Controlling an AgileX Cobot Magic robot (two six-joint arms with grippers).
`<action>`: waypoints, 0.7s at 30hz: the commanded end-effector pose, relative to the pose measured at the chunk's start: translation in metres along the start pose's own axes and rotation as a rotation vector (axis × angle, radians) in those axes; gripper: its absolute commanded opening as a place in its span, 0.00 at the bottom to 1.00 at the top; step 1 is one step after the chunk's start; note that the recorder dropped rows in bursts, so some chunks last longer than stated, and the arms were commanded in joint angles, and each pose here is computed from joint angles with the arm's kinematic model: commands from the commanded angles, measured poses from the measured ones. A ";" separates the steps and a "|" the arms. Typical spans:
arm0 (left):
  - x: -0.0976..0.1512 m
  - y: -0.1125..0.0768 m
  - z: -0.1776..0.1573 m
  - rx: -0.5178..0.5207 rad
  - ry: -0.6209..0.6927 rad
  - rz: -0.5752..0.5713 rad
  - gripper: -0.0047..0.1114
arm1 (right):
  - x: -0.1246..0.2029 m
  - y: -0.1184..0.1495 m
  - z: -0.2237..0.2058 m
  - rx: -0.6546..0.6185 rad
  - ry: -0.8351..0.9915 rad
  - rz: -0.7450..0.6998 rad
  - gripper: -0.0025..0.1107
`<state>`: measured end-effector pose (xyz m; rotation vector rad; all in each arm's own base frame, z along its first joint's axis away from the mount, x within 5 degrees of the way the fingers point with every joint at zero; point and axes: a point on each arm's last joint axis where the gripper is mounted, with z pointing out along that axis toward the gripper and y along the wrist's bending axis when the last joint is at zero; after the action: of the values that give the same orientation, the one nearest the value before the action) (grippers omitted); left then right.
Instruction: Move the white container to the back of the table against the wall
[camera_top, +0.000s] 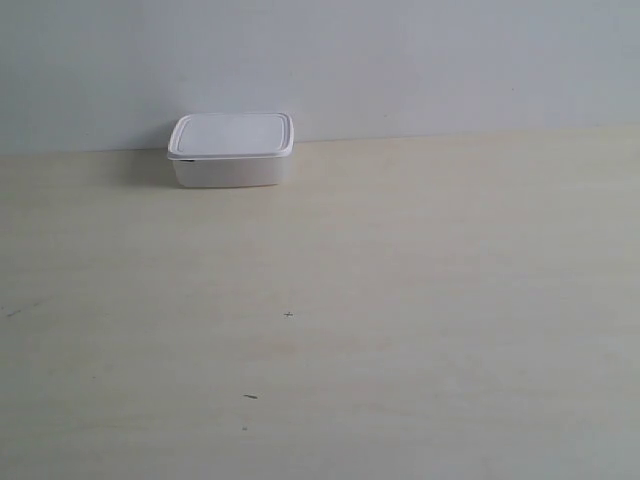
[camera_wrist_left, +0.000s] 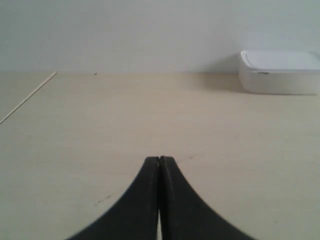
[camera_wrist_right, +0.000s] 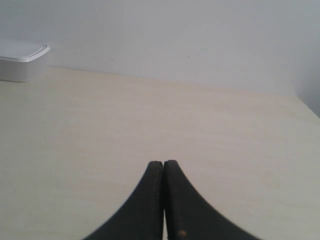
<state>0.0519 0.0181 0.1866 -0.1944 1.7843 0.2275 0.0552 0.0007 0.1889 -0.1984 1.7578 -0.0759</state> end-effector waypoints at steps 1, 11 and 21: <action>0.003 0.000 0.000 -0.004 0.020 0.007 0.04 | 0.001 0.000 0.000 0.005 -0.004 0.002 0.02; 0.006 -0.004 0.000 0.041 0.049 0.063 0.04 | 0.001 0.000 0.000 0.005 -0.004 0.002 0.02; 0.006 -0.004 0.000 0.041 0.049 0.065 0.04 | 0.001 0.000 0.000 0.005 -0.004 0.002 0.02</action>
<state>0.0516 0.0145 0.1817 -0.1095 1.8486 0.2373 0.0552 0.0007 0.1889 -0.1984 1.7578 -0.0759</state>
